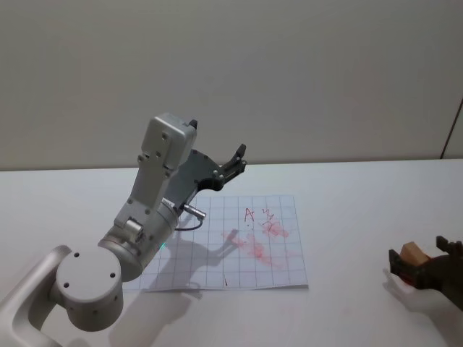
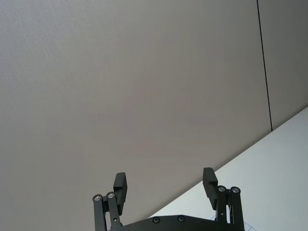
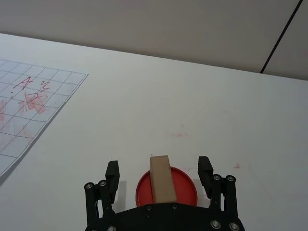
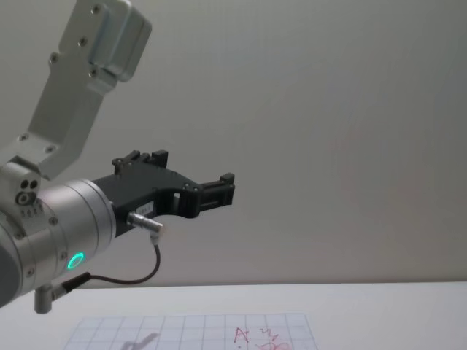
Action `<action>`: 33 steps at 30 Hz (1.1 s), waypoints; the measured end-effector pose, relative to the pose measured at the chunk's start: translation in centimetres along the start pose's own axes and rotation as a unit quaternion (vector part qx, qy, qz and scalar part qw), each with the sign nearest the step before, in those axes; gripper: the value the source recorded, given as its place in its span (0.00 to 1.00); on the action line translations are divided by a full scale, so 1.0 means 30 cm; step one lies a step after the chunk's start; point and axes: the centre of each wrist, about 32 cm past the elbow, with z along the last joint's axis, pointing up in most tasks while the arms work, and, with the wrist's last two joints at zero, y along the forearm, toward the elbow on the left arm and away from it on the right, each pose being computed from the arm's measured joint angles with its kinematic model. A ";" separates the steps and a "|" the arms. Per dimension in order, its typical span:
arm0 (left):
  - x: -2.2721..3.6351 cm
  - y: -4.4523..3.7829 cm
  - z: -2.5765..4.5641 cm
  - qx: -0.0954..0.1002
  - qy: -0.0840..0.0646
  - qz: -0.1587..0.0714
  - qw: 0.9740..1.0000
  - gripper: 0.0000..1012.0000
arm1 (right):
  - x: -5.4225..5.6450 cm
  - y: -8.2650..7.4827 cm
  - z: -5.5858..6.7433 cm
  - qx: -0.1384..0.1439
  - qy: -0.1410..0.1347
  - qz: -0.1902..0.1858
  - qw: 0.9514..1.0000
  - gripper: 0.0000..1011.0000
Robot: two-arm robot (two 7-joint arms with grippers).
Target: Use the one hand to pick up the stamp and affix it onto the A4 paper.
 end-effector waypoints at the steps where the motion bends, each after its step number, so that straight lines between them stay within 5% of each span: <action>1: 0.000 0.000 0.000 0.000 0.000 0.000 1.000 0.99 | -0.001 0.005 0.001 -0.001 0.000 0.001 1.000 0.99; 15: 0.000 0.000 0.000 0.000 0.000 0.000 1.000 0.99 | -0.009 0.069 0.011 -0.016 -0.012 0.013 1.000 0.99; 26: 0.000 0.000 0.000 0.000 0.000 0.000 1.000 0.99 | -0.011 0.088 0.016 -0.021 -0.016 0.016 1.000 0.74; 33: 0.000 0.000 0.000 0.000 0.000 0.000 1.000 0.99 | -0.012 0.094 0.017 -0.022 -0.017 0.018 0.999 0.49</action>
